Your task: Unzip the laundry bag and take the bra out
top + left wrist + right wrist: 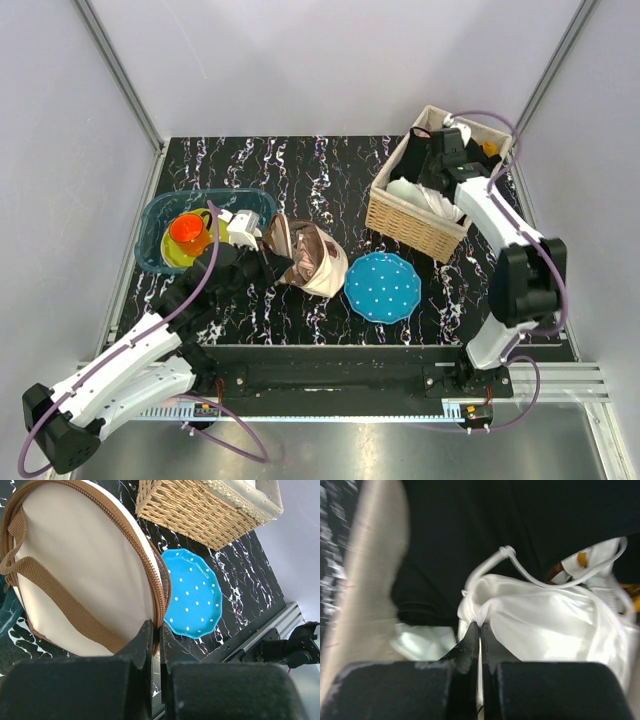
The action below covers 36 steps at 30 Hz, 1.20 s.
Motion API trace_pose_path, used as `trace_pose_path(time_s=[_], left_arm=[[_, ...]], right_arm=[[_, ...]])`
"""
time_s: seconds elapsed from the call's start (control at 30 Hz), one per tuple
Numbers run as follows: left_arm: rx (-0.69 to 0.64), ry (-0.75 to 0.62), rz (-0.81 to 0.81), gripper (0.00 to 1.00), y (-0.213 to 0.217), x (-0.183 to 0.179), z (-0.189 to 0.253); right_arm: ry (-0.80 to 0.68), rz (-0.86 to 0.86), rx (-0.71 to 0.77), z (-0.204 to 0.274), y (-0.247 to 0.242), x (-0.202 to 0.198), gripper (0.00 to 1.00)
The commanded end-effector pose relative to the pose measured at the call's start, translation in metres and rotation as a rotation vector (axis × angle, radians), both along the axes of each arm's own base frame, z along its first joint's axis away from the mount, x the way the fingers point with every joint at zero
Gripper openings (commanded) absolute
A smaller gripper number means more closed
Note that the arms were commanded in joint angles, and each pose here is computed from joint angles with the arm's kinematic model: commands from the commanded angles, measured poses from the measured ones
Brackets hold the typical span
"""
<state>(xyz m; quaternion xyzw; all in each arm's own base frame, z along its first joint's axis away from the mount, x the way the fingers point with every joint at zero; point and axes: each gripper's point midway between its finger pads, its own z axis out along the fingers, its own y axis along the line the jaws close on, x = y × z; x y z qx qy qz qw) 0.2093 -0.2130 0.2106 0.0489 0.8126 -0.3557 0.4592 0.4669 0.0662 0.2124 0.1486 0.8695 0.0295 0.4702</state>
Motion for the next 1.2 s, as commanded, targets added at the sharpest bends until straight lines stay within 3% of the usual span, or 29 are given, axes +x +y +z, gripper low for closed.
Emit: trace_pose_path(time_s=[0.0, 0.03, 0.07, 0.17, 0.3, 0.5, 0.6, 0.73, 0.87, 1.03, 1.17], left_arm=[[-0.069, -0.047, -0.03, 0.0, -0.007, -0.001, 0.03], [-0.074, -0.055, -0.027, 0.0, -0.006, -0.002, 0.035], [-0.071, -0.06, -0.027, 0.0, -0.005, -0.002, 0.036], [-0.058, -0.054, -0.024, 0.0, -0.003, -0.003, 0.034], [-0.061, -0.047, -0.031, 0.0, -0.006, -0.002, 0.033], [-0.067, -0.049, 0.001, 0.0, -0.004, 0.004, 0.035], [-0.081, -0.042, 0.019, 0.0, -0.002, 0.004, 0.031], [-0.11, -0.037, 0.059, 0.0, 0.003, 0.005, 0.031], [-0.161, -0.059, 0.097, 0.0, 0.011, 0.003, 0.04], [-0.179, -0.067, 0.132, 0.0, 0.02, 0.0, 0.04], [-0.193, -0.07, 0.137, 0.0, 0.023, -0.004, 0.04]], right_arm=[[0.053, -0.072, -0.027, -0.014, -0.014, 0.004, 0.03], [0.034, -0.055, -0.008, -0.006, -0.011, 0.003, 0.11], [-0.014, -0.036, 0.01, 0.017, -0.008, -0.001, 0.34], [-0.116, -0.005, 0.062, 0.065, -0.003, -0.013, 0.64], [-0.163, 0.035, 0.116, 0.103, 0.004, -0.036, 0.75], [-0.191, 0.18, 0.223, 0.127, 0.05, -0.077, 0.78], [-0.166, 0.33, 0.272, 0.123, 0.108, -0.108, 0.76], [-0.078, 0.529, 0.358, 0.099, 0.191, -0.153, 0.67], [0.024, 0.682, 0.366, 0.068, 0.259, -0.205, 0.66], [0.116, 0.768, 0.395, 0.042, 0.296, -0.232, 0.6], [0.148, 0.784, 0.386, 0.027, 0.31, -0.235, 0.6]])
